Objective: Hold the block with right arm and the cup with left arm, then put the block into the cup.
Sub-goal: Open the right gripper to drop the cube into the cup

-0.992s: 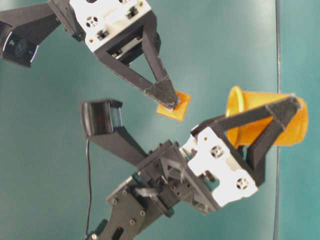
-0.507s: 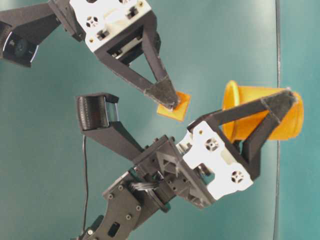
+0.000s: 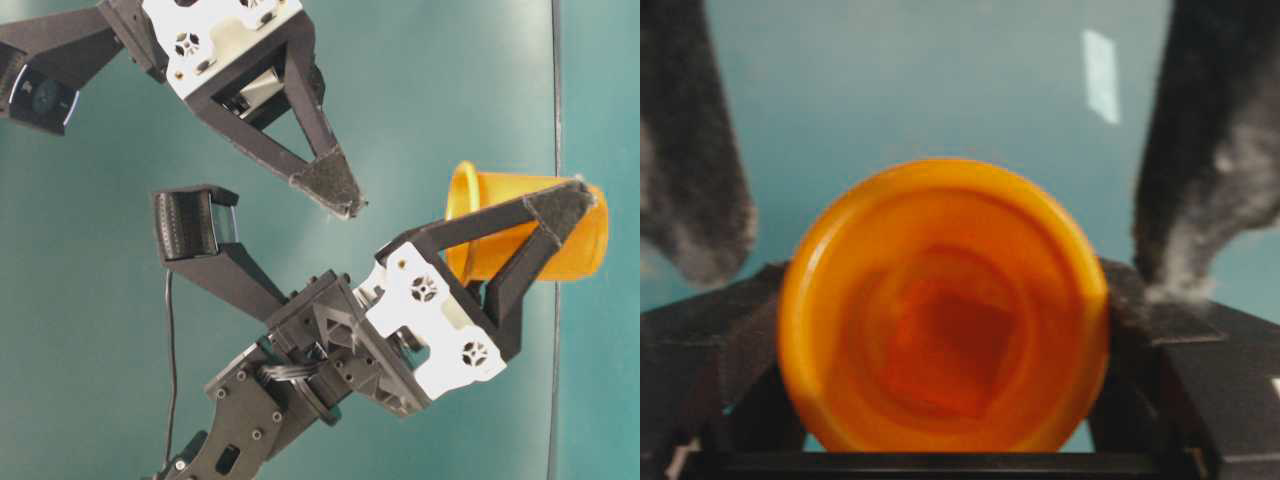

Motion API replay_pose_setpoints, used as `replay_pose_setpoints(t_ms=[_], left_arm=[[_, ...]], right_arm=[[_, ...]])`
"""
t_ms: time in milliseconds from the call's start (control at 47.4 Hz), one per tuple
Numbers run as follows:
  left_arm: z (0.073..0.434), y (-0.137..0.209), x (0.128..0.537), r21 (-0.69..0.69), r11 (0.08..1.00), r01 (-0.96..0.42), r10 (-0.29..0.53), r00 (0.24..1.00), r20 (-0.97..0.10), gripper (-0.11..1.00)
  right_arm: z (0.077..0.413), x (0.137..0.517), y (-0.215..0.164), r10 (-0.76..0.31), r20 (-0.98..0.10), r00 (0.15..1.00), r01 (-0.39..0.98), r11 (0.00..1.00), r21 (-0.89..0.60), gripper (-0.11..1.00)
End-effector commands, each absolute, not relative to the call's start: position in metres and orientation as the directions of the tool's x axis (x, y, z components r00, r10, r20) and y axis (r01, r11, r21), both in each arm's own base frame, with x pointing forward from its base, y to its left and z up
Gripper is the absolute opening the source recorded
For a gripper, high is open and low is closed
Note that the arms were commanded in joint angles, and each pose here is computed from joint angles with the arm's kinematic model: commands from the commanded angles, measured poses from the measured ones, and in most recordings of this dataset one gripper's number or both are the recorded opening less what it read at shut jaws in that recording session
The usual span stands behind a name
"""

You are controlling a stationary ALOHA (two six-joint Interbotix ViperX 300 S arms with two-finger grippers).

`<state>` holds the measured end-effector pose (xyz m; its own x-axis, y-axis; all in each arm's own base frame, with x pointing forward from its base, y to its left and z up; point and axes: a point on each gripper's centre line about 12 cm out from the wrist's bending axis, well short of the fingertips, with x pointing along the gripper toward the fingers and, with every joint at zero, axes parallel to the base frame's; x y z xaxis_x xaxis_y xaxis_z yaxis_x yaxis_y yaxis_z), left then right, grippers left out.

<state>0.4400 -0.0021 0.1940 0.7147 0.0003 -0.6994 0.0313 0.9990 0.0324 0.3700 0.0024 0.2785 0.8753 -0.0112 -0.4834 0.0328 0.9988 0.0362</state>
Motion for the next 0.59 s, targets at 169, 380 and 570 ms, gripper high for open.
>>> replay_pose_setpoints(t_ms=[169,380,570], left_arm=[[0.2127,-0.0028,0.4442,0.042,0.998,0.038,0.000,0.750,-0.661,0.68],[0.2120,-0.0028,0.4443,0.042,0.998,0.038,0.000,0.749,-0.662,0.68],[0.2126,-0.0028,0.4446,0.043,0.998,0.039,0.000,0.750,-0.661,0.68]], right_arm=[[0.2959,0.3710,0.0018,-0.012,-0.441,0.897,0.032,0.999,0.038,0.64],[0.2953,0.3708,0.0018,-0.012,-0.443,0.897,0.032,0.999,0.038,0.64],[0.2951,0.3707,0.0018,-0.012,-0.444,0.896,0.033,0.999,0.038,0.64]])
